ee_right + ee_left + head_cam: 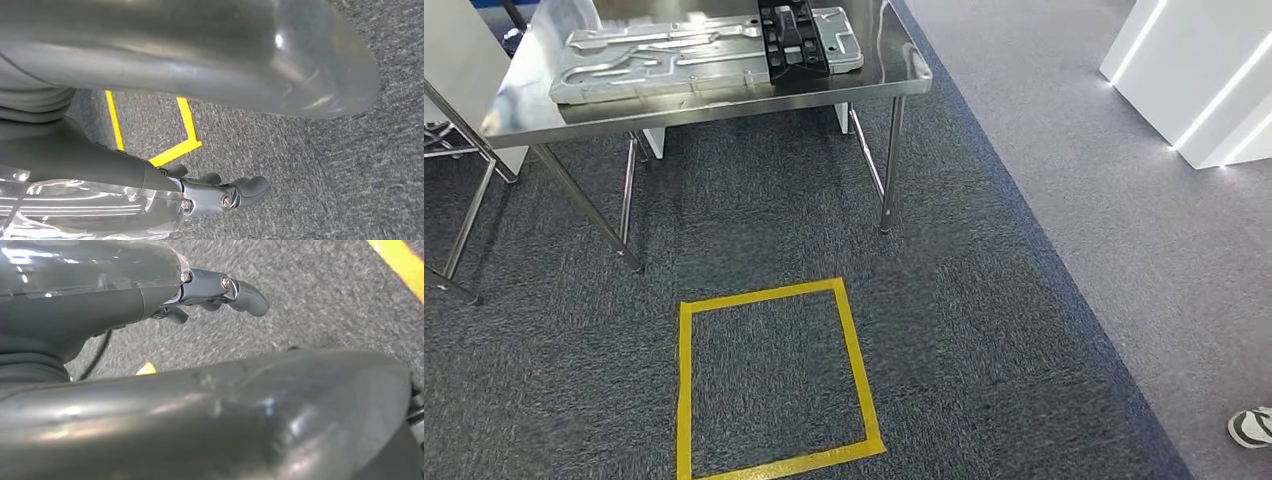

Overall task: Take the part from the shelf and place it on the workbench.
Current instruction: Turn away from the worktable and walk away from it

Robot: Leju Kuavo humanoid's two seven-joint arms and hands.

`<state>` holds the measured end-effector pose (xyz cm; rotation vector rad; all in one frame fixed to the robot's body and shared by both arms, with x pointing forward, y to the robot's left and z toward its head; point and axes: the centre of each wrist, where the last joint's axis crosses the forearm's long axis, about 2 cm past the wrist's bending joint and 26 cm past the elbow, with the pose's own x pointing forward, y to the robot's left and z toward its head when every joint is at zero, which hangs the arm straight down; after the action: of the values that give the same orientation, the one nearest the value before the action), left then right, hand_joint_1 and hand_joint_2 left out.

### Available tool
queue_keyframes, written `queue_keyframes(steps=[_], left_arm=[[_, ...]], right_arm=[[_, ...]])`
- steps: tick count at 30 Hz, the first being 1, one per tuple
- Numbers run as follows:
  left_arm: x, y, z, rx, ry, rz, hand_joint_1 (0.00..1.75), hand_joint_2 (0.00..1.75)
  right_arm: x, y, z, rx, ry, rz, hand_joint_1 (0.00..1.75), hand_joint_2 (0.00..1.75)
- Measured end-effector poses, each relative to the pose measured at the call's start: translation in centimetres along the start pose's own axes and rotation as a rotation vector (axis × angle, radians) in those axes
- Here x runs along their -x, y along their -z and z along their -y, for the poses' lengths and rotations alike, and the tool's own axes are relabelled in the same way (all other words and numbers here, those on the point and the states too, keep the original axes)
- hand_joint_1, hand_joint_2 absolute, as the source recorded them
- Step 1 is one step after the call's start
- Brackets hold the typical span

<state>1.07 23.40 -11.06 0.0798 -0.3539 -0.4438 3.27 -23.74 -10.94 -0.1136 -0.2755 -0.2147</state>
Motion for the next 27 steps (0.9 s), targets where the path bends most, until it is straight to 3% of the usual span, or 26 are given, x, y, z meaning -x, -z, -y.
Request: queue_keyframes(steps=[27], left_arm=[[-0.35,-0.07,0.61,0.006,0.001,-0.004,0.0,0.0]], right_arm=[[-0.11,0.19,0.91,0.048,-0.051,-0.024,0.0,0.0]])
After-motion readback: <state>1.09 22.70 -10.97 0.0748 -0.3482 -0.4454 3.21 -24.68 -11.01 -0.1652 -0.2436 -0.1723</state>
